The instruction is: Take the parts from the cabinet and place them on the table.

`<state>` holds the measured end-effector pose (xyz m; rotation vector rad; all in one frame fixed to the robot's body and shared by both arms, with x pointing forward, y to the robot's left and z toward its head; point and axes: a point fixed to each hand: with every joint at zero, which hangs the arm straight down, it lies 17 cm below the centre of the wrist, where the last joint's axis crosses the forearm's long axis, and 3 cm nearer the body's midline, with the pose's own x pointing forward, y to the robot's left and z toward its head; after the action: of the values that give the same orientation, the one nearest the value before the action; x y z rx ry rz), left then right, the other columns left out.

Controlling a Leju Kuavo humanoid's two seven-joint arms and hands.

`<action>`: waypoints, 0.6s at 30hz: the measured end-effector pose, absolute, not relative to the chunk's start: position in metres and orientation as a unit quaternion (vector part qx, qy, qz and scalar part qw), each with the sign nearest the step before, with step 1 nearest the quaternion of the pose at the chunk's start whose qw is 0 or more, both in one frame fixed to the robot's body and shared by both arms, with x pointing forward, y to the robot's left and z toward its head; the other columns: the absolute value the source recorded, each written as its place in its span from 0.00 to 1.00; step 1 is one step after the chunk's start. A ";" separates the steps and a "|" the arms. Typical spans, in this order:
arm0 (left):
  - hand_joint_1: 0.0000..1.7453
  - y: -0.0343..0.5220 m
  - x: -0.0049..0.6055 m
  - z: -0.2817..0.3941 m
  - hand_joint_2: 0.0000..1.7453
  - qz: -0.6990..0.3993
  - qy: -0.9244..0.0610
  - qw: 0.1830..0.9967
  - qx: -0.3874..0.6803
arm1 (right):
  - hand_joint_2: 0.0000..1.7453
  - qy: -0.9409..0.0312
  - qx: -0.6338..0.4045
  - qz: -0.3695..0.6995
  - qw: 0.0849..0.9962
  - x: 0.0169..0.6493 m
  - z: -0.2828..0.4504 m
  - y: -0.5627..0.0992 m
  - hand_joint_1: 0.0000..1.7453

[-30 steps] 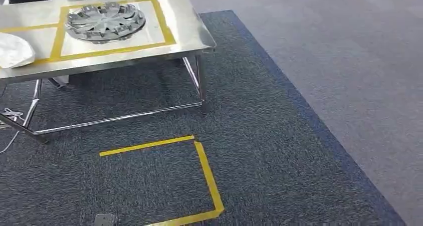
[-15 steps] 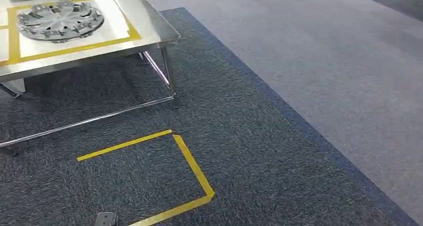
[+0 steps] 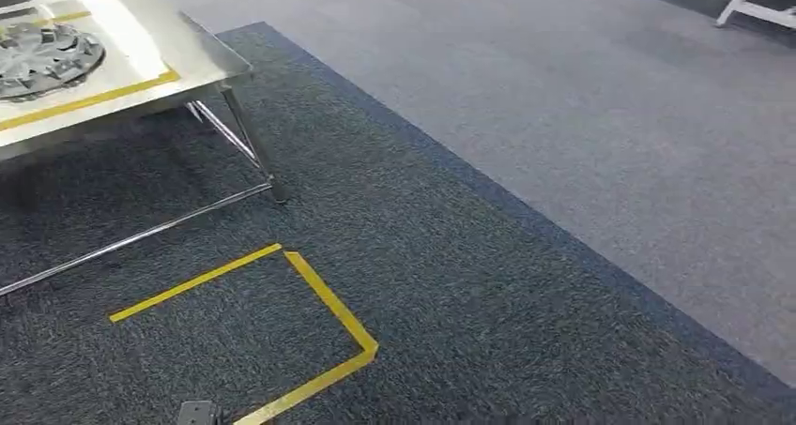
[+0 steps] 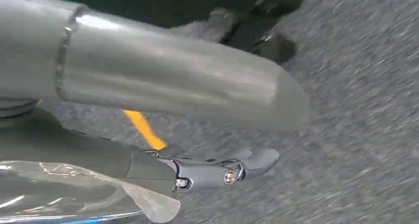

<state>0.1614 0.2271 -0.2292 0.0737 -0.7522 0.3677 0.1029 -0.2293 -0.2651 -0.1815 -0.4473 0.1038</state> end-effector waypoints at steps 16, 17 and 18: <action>0.00 0.207 0.138 -0.243 0.00 0.172 -0.294 0.939 0.054 | 0.00 -0.193 -0.124 0.046 0.972 0.087 -0.267 -0.230 0.00; 0.00 0.204 0.138 -0.243 0.00 0.169 -0.291 0.940 0.054 | 0.00 -0.194 -0.122 0.044 0.972 0.089 -0.266 -0.227 0.00; 0.00 0.202 0.137 -0.243 0.00 0.168 -0.289 0.941 0.054 | 0.00 -0.195 -0.119 0.041 0.973 0.092 -0.266 -0.224 0.00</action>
<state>0.1372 0.2018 -0.2434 0.1092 -0.5897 0.3432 0.0918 -0.2237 -0.2657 -0.2411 -0.3939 0.0833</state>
